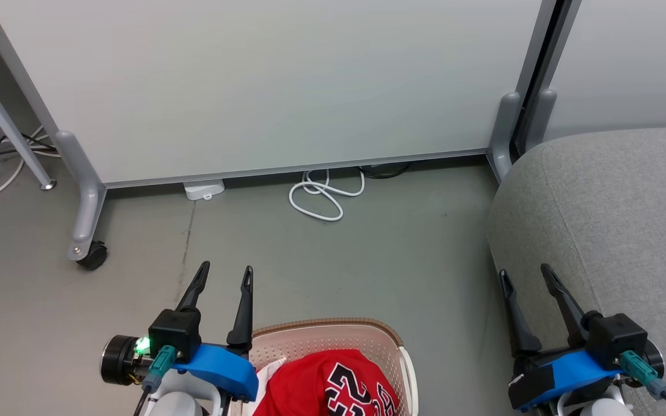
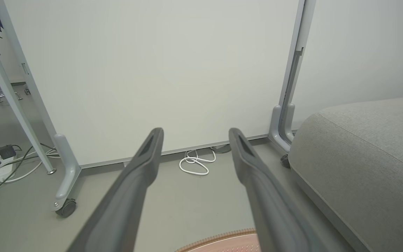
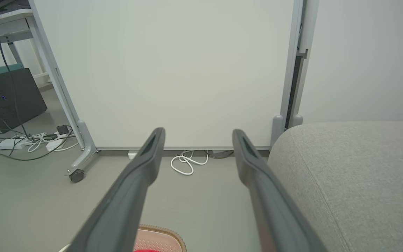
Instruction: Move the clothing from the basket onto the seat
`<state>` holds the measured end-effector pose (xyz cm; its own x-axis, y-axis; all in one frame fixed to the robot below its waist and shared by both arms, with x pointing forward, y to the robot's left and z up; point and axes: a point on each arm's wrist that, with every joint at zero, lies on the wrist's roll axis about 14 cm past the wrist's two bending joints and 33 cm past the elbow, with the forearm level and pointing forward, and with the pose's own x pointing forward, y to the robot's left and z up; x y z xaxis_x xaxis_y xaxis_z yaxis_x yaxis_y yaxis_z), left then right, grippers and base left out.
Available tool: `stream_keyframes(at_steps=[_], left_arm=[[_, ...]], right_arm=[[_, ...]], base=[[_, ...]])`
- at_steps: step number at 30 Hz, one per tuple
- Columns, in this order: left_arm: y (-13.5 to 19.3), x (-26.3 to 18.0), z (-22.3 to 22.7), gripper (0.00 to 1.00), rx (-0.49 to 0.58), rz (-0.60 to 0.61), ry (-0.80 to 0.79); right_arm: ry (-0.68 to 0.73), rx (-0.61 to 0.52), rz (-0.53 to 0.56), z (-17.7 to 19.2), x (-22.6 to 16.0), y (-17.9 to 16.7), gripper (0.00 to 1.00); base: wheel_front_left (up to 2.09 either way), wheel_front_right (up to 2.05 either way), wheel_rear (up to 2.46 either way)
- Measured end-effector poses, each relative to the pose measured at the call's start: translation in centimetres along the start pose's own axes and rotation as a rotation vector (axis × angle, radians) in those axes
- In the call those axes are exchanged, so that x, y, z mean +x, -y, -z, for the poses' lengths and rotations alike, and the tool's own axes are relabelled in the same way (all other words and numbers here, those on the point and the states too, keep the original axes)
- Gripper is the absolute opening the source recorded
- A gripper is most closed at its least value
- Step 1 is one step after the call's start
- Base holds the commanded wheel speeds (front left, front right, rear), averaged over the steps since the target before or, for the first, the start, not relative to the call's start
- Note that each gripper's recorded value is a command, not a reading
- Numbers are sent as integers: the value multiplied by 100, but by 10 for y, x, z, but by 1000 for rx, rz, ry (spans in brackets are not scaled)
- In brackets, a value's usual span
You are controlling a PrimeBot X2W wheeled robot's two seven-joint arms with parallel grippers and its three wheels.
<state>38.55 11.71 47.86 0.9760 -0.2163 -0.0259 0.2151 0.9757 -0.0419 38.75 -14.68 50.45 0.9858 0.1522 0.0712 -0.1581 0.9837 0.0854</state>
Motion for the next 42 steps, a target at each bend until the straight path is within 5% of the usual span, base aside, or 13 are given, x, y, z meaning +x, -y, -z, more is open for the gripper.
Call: stream_keyframes(at_steps=[20,42], left_arm=[[16,28,18,100,23,88,-60],[64,79,165,100,139,410,-465]], right_arm=[[5,1,18,1,14,9,100],[-44,-25,58,38,73,41,100]], base=[[0,0,0],[0,0,0]])
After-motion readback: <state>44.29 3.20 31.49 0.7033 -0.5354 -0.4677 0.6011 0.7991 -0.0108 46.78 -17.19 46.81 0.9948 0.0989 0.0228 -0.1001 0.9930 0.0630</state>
